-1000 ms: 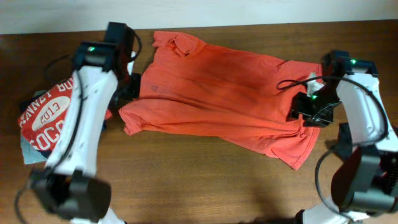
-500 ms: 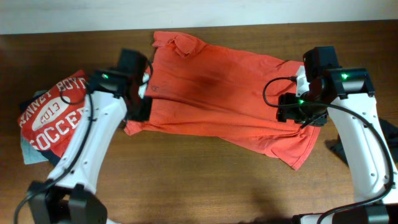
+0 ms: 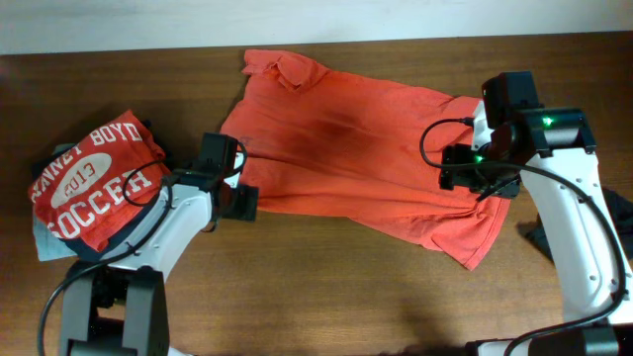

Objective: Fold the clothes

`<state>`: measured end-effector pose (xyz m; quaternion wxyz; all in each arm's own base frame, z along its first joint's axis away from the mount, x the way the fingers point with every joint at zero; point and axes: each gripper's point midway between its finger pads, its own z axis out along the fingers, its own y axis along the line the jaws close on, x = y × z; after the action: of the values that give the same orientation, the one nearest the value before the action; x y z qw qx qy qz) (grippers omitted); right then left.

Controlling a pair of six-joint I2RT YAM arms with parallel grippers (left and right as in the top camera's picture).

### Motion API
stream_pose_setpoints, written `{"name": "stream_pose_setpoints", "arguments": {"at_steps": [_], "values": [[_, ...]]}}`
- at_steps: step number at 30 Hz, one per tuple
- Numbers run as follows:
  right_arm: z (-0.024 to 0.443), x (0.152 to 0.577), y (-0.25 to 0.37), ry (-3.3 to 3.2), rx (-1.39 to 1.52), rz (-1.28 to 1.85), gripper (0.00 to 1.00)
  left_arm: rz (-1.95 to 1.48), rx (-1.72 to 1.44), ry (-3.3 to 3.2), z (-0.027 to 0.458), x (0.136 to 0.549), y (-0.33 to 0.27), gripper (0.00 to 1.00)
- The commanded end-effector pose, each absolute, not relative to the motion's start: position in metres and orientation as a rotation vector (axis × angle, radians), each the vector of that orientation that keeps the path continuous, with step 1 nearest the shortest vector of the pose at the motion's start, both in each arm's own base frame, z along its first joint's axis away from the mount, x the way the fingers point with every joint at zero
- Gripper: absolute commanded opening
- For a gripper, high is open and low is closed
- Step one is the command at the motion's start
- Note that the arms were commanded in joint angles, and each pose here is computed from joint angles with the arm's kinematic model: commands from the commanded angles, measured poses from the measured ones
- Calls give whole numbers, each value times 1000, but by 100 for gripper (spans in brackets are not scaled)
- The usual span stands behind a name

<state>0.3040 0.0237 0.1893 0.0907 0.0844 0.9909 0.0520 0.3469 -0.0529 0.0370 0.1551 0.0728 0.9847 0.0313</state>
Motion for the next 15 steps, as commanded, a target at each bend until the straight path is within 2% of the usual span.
{"name": "stream_pose_setpoints", "arguments": {"at_steps": [1, 4, 5, 8, 10, 11, 12, 13, 14, 15], "values": [[195, 306, 24, 2920, 250, 137, 72, 63, 215, 2779, 35, 358, -57, 92], [195, 306, 24, 2921, 250, 137, 72, 64, 229, 2766, 31, 363, -58, 90], [195, 306, 24, 2921, 250, 137, 72, 66, 243, 2772, 28, 363, -58, 84], [195, 307, 24, 2919, 250, 138, 72, 73, 251, 2806, 14, 360, -57, 79], [195, 307, 24, 2916, 249, 138, 72, 79, 259, 2830, 5, 358, -57, 68], [195, 308, 24, 2915, 249, 138, 72, 80, 264, 2837, 1, 358, -57, 61], [195, 308, 24, 2913, 249, 138, 72, 84, 287, 2841, -2, 358, -57, 40], [195, 308, 24, 2913, 249, 138, 72, 86, 290, 2843, -2, 358, -57, 24], [195, 308, 24, 2914, 249, 138, 72, 83, 290, 2847, -1, 357, -57, 11], [195, 308, 24, 2915, 249, 138, 72, 70, 294, 2855, 3, 356, -59, 3]]}}
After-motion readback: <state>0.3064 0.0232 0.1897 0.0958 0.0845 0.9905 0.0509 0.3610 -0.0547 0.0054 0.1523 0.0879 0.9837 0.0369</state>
